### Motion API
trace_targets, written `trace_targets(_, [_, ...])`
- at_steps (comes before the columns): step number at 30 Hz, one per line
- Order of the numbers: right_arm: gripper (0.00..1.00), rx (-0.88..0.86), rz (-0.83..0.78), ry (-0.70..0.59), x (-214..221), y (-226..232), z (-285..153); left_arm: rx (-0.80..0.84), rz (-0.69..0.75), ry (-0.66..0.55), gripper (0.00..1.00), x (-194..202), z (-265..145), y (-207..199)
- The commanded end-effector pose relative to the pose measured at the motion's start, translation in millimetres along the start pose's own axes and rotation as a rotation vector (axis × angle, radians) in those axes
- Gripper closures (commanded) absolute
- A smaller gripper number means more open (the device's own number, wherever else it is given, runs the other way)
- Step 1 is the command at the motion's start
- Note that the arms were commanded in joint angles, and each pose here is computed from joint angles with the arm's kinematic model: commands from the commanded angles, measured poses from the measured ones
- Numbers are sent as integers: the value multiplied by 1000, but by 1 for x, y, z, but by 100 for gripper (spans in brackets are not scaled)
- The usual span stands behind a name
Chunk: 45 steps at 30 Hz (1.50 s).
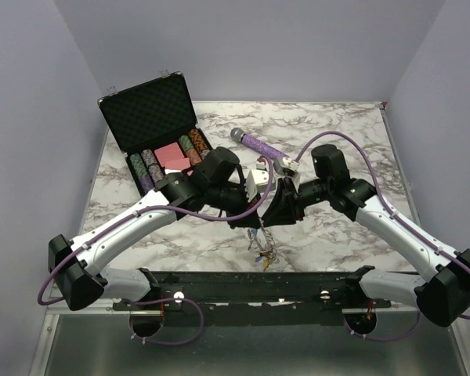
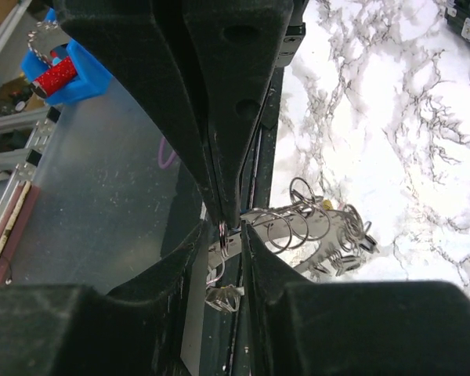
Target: Put the keys on the keyring
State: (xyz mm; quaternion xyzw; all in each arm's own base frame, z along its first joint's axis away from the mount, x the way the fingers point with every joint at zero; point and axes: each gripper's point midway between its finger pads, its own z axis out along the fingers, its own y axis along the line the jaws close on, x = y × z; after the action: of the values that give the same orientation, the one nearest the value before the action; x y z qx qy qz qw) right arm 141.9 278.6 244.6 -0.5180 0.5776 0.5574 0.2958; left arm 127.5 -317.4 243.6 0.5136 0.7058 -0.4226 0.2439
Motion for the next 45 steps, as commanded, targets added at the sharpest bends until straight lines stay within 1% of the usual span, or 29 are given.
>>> trace_targets(1, [71, -23, 7, 6, 6, 3, 4, 21, 22, -55, 100, -21, -5, -5])
trace_targets(7, [82, -26, 7, 11, 7, 5, 5, 17, 15, -52, 100, -21, -5, -3])
trace_targets(10, [99, -27, 0, 8, 5, 5, 5, 18, 17, -54, 100, -22, -5, -4])
trace_targets(13, [100, -30, 2, 7, 4, 6, 5, -5, 20, -72, 100, -25, -7, -1])
trace_targets(15, [100, -35, 6, 1, 3, 8, 4, -37, 8, -114, 100, -30, -12, 0])
trace_targets(17, [100, -58, 12, -11, 1, 12, 5, -61, 17, -179, 88, -35, -21, 0])
trace_targets(19, [100, -72, 16, -30, -3, 16, 5, -75, 40, -258, 72, -40, -31, -2])
trace_targets(21, [100, -83, -5, -52, -10, 20, 4, -86, 60, -329, 59, -40, -40, -5])
trace_targets(24, [100, -91, -45, -86, -19, 24, 3, -107, 107, -431, 48, -38, -54, -13])
trace_targets(27, [100, -115, -70, -93, -20, 31, 1, -138, 192, -524, 43, -30, -64, -16])
trace_targets(28, [100, -114, -83, -96, -20, 32, 1, -138, 265, -562, 42, -26, -66, -19])
trace_targets(29, [100, -112, -94, -96, -17, 32, 1, -131, 305, -570, 42, -15, -61, -18])
trace_targets(30, [100, -113, -121, -105, -18, 34, -1, -140, 360, -633, 42, -18, -65, -20])
trace_targets(32, [100, -142, -187, -124, -19, 40, -1, -156, 423, -697, 42, -11, -62, -15])
trace_targets(35, [100, -156, -236, -143, -18, 42, -1, -185, 446, -755, 42, -8, -57, -6])
trace_targets(37, [100, -154, -223, -146, -17, 41, -1, -169, 448, -764, 46, -11, -53, -6])
trace_targets(40, [100, -145, -245, -158, -19, 39, 0, -110, 478, -783, 54, -16, -50, -14])
trace_targets(45, [100, -129, -252, -172, -19, 35, 1, -57, 492, -804, 56, -17, -47, -23])
